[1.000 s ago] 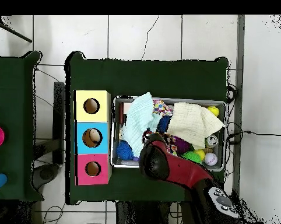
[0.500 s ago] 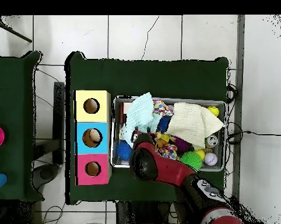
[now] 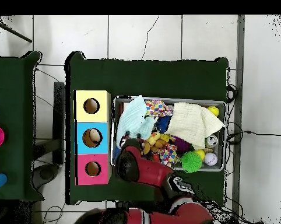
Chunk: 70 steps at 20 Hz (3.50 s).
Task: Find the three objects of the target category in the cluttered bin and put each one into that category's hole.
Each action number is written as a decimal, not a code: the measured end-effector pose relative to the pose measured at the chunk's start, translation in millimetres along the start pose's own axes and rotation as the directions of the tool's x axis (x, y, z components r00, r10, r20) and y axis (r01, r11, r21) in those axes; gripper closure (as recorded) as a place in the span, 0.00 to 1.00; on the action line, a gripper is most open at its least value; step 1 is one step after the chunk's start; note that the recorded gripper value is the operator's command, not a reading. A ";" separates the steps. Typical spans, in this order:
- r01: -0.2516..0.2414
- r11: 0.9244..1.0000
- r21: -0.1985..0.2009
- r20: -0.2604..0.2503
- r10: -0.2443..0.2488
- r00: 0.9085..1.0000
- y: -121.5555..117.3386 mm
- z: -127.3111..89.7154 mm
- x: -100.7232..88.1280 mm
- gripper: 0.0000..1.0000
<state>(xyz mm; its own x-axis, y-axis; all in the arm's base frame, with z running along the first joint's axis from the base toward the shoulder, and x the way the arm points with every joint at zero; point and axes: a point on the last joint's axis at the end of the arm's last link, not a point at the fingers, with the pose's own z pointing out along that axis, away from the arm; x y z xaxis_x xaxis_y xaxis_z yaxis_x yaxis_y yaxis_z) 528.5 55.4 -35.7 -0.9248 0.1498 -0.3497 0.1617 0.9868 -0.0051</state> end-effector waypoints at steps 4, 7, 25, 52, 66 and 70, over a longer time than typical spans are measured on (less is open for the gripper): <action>0.011 0.997 0.079 -0.006 -0.011 1.000 7.4 4.1 6.3 0.00; 0.015 0.993 0.118 -0.006 -0.014 1.000 1.7 14.2 7.1 1.00; 0.076 0.977 0.201 -0.105 -0.056 0.993 -14.9 -21.4 -1.5 1.00; 0.121 0.897 0.426 -0.218 -0.028 0.975 -135.1 -111.8 -35.6 1.00; 0.093 0.903 0.420 -0.224 0.004 0.974 -170.7 -102.5 -30.5 1.00; 0.047 0.918 0.394 -0.220 0.044 0.975 -181.8 -87.4 -29.0 0.00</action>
<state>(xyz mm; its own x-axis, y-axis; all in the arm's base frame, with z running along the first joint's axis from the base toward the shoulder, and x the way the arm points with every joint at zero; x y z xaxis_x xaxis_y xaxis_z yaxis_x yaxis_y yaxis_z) 495.8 -123.0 57.3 -0.9698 0.2033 -0.1350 0.2406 0.8887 -0.3902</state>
